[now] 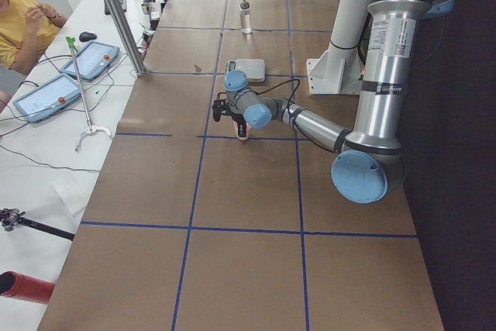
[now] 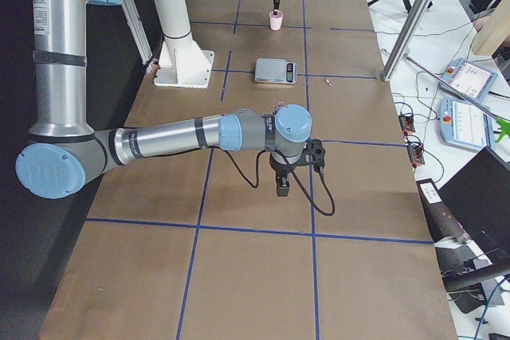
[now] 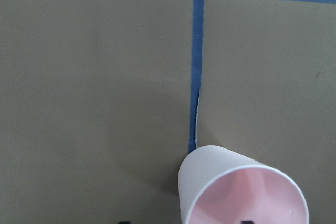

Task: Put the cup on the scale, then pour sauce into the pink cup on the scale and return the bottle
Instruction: 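Reach the left gripper to the pink cup and grasp it, then carry the pink cup with the left gripper onto the scale and release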

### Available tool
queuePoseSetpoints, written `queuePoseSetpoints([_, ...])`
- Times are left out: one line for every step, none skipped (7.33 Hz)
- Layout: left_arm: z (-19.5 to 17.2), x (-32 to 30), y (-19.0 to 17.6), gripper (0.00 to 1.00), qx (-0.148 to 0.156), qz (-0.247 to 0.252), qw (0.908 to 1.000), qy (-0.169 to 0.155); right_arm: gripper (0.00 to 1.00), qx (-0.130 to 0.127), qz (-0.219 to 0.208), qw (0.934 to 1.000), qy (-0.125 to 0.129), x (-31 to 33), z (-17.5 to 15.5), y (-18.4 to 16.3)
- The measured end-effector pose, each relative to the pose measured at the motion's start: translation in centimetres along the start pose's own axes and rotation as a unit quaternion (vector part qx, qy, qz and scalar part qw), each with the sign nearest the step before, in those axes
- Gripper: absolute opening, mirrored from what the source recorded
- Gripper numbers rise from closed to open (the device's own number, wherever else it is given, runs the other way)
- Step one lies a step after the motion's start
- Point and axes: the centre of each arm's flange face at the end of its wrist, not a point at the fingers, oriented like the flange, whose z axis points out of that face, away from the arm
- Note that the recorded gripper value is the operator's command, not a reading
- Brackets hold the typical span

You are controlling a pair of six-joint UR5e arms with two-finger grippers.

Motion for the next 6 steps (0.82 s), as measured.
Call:
queuePoseSetpoints([0.1,0.1,-0.1,0.0,0.0,-0.001,1.0,0.0,1.0,0.0,0.0,1.0,-0.002,0.0,0.0,0.0])
queuePoseSetpoints([0.0,0.4,-0.2,0.0,0.0,-0.003,1.0,0.001,1.0,0.0,0.001,1.0,-0.006,-0.1,0.0,0.0])
queuePoseSetpoints([-0.4,1.0,-0.3,0.0,0.002,-0.016,0.9999,0.005,1.0,0.0,0.0,0.9999,-0.01,-0.2,0.0,0.0])
queuePoseSetpoints([-1.4,2.7,-0.4,0.0,0.007,-0.042,0.999,0.016,1.0,0.0,0.0,0.9999,-0.012,-0.3,0.0,0.0])
queuePoseSetpoints([-3.0,6.5,-1.2,0.0,0.012,-0.078,0.9964,0.032,1.0,0.002,-0.002,0.9999,-0.015,-0.5,-0.2,0.0])
queuePoseSetpoints([-4.5,12.9,-1.9,0.0,0.007,-0.118,0.9919,0.046,1.0,0.005,-0.006,0.9997,-0.023,-1.1,-0.5,0.0])
